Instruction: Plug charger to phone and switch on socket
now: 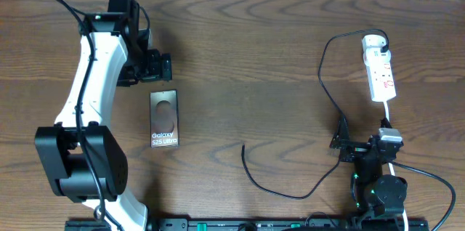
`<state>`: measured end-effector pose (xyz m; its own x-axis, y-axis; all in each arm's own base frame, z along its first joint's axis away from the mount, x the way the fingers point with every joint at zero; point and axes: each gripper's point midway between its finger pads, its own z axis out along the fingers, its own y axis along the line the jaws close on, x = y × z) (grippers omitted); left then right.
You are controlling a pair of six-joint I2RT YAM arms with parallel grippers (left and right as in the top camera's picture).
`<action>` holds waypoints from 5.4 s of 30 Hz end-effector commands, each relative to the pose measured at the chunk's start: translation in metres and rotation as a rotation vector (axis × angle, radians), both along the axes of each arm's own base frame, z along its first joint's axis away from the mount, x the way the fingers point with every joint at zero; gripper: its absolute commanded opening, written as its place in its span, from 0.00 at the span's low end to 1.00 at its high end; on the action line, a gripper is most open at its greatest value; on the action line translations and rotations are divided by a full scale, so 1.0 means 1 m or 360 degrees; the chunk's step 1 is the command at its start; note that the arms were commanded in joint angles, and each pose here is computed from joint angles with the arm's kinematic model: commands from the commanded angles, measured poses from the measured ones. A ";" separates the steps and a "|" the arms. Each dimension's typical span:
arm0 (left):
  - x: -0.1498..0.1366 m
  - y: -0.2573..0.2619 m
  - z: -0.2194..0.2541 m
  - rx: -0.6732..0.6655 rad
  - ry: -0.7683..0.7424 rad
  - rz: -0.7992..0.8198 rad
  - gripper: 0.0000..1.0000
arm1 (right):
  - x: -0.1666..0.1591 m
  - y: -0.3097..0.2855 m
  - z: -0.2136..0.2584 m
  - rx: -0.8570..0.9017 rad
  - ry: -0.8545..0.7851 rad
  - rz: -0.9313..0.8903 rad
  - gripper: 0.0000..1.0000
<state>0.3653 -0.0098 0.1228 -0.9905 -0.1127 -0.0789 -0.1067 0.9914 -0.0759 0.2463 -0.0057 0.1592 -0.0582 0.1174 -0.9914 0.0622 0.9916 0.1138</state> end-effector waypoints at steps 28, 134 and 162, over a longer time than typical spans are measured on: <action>-0.052 -0.017 -0.067 -0.0007 -0.0084 0.0006 0.98 | 0.000 0.001 0.000 -0.0017 0.0000 0.0006 0.99; -0.074 -0.025 -0.142 0.0109 0.0110 -0.0183 0.98 | 0.000 0.001 0.000 -0.0017 0.0000 0.0006 0.99; -0.081 -0.014 -0.145 0.0194 0.0149 -0.0177 0.98 | 0.000 0.001 0.000 -0.0017 0.0000 0.0006 0.99</action>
<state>0.3077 -0.0335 -0.0050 -0.9971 -0.0131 -0.0747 -0.0130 0.9999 -0.0026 0.2463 -0.0056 0.1592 -0.0583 0.1174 -0.9914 0.0618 0.9916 0.1138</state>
